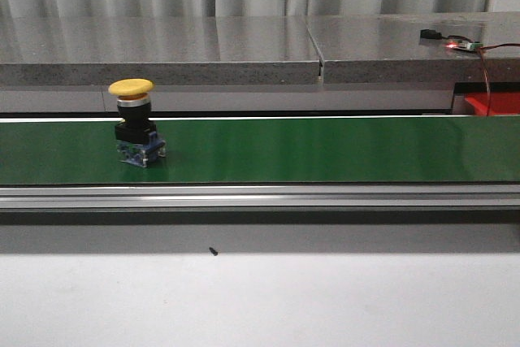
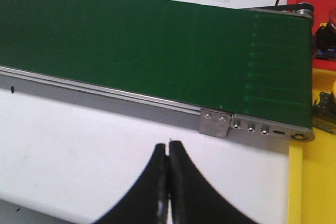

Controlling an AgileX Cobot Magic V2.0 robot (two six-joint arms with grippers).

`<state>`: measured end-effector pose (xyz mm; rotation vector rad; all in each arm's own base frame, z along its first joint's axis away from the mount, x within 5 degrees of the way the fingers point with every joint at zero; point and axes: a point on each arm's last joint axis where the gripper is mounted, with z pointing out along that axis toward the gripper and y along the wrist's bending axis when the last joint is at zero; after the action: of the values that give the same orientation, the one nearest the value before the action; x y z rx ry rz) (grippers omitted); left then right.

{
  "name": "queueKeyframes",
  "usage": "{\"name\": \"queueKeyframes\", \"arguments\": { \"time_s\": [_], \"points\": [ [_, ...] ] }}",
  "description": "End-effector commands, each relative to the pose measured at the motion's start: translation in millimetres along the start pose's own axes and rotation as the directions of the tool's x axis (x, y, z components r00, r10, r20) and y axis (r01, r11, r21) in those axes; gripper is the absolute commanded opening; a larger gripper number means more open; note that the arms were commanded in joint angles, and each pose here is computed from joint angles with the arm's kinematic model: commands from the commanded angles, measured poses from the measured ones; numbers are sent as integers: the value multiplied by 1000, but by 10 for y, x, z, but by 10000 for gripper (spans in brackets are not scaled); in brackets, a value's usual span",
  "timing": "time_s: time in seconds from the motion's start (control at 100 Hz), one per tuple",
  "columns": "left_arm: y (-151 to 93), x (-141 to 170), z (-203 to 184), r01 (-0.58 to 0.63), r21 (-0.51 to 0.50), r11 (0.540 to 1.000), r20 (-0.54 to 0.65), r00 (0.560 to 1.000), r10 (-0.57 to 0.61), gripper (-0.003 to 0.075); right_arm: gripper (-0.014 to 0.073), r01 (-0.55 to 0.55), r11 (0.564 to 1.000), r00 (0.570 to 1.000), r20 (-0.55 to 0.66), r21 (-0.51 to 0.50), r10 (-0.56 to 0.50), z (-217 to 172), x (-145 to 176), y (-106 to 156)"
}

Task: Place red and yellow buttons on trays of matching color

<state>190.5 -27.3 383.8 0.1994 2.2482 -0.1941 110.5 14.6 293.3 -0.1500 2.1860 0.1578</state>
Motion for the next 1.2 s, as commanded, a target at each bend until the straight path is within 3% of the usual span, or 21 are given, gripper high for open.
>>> {"name": "queueKeyframes", "arguments": {
  "time_s": [0.0,0.58,0.87,1.19],
  "points": [
    [-50,24,-225,-7,2,1000,141,990,7,-19,-66,-5,1000,997,76,6,4,-49,-116,0],
    [-163,1027,-712,-30,9,1000,220,975,27,-19,-66,-11,1000,996,89,5,10,-50,-128,0],
    [-177,1131,-795,-39,4,999,252,967,37,-19,-66,-4,1000,997,79,2,4,-52,-191,0],
    [-177,1131,-795,-39,4,999,252,967,37,-19,-66,6,999,1000,16,-34,-5,93,-601,-4]
  ]
}}
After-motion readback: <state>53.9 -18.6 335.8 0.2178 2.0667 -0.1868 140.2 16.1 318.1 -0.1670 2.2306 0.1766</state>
